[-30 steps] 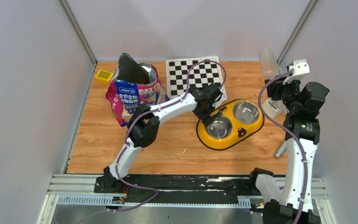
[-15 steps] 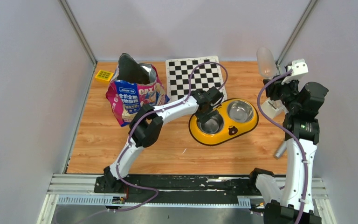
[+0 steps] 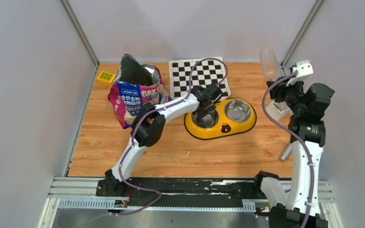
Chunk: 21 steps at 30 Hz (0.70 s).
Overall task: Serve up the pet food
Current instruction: Move the pet food bowl to the center of the board, then collect the pet food from the pet food bag.
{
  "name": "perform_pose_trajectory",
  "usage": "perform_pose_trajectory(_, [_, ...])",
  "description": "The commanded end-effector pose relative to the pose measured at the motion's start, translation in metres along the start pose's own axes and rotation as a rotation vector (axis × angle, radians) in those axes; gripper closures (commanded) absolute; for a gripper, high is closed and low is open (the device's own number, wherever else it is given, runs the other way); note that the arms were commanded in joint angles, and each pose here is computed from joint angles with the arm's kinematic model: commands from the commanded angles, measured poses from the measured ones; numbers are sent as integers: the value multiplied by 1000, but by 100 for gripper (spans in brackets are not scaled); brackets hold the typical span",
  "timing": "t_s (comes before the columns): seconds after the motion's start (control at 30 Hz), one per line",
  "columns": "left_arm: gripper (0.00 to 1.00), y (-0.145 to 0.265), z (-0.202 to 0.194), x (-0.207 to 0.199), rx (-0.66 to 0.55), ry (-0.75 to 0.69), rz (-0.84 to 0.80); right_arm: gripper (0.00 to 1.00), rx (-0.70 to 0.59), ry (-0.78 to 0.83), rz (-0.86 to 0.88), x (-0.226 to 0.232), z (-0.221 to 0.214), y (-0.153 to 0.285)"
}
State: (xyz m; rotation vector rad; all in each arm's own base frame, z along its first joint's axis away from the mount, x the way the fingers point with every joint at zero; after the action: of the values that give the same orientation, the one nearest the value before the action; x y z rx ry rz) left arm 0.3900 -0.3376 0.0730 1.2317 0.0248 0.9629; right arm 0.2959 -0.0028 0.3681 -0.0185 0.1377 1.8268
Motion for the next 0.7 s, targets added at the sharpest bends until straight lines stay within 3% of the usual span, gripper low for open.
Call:
perform_pose_trajectory(0.0, [6, 25, 15, 34, -47, 18, 41, 100, -49, 7, 24, 3, 13, -2])
perform_pose_trajectory(0.23, [0, 141, 21, 25, -243, 9, -347, 100, -43, -21, 100, 13, 14, -7])
perform_pose_trajectory(0.33, [0, 191, 17, 45, -312, 37, -439, 100, -34, -40, 192, 25, 21, -9])
perform_pose_trajectory(0.37, [0, 221, 25, 62, -387, 72, -451, 100, -32, -43, 221, 30, 26, -10])
perform_pose_trajectory(0.47, [0, 257, 16, 134, -437, 203, -366, 100, -30, -37, 295, 45, 46, -11])
perform_pose_trajectory(0.57, [0, 284, -3, 231, -485, 347, -127, 100, -19, 1, 347, 64, 61, -18])
perform_pose_trajectory(0.67, [0, 288, -27, 288, -467, 409, 63, 100, -13, 61, 405, 95, 75, -27])
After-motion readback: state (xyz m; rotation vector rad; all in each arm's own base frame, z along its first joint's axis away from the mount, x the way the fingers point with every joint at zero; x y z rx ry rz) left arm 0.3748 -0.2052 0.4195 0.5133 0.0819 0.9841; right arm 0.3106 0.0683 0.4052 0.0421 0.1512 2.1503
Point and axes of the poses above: each gripper's point midway between its finger pads, its own y axis back along the fingers, its own x axis along the line the jaws close on, z = x × y, the point moved 2 cm from there along y, back along the fingers, and after that the axes turned 1 degree about y, right-handed, at the moved point
